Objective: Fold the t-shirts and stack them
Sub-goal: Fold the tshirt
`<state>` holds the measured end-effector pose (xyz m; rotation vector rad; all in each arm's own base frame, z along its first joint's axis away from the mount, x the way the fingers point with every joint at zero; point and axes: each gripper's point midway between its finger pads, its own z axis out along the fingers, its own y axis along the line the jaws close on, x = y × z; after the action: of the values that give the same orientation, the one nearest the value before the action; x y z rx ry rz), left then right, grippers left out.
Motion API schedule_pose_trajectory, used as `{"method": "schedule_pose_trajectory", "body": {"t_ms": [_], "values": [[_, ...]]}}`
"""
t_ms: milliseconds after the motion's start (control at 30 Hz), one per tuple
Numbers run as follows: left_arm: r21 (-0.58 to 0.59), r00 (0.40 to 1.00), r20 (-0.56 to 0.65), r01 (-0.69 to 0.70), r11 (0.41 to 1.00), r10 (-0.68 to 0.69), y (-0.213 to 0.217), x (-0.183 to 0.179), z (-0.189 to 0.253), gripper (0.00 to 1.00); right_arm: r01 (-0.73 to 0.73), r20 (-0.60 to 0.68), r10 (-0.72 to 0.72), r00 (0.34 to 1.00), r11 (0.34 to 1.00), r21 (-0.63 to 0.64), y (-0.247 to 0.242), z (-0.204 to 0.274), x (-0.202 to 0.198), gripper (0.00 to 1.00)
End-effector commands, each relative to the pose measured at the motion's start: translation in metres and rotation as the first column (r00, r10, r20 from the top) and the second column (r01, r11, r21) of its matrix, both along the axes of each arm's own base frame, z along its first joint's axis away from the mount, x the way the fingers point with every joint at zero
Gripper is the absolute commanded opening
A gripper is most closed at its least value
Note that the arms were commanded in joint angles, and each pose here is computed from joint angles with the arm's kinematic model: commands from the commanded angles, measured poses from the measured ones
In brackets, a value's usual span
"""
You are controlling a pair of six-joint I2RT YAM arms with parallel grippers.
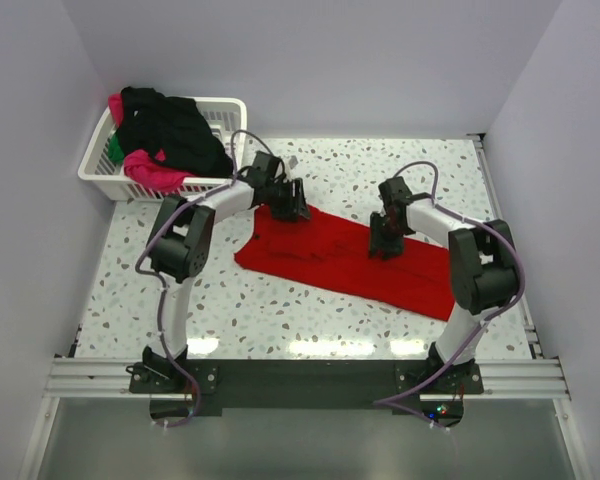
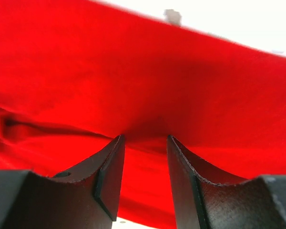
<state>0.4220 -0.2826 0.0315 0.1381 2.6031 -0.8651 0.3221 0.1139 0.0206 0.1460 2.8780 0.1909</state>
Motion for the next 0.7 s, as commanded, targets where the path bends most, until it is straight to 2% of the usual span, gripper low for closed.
{"method": "schedule_pose_trajectory", "body": {"t_ms": [0,133,333,500,667], "values": [[0.065,0.999,0.029,0.016,0.998,-0.018,-0.002,0.028,-0.022,0.58,0.007,-0.023,-0.008,1.000,0.999,-0.043,-0.011,-0.007,-0.003,0.45],[0.040,0.998,0.047,0.040,0.998,-0.042,-0.019,0.057,-0.037,0.58,0.014,-0.059,-0.016,0.998,0.999,-0.041,-0.011,-0.013,-0.009,0.45],[-0.074,0.985,0.147,0.101,0.992,-0.089,-0.051,0.090,-0.022,0.59,0.028,-0.070,-0.030,0.997,0.999,-0.033,-0.011,-0.008,-0.017,0.45],[-0.171,0.961,0.259,0.141,0.975,-0.094,-0.072,0.102,0.030,0.60,0.021,0.012,-0.020,1.000,0.999,-0.038,-0.011,0.030,0.003,0.45],[-0.228,0.929,0.364,0.152,0.962,-0.061,-0.075,0.106,0.107,0.62,0.015,0.052,-0.012,0.999,0.998,-0.062,-0.020,0.046,0.009,0.48]]}}
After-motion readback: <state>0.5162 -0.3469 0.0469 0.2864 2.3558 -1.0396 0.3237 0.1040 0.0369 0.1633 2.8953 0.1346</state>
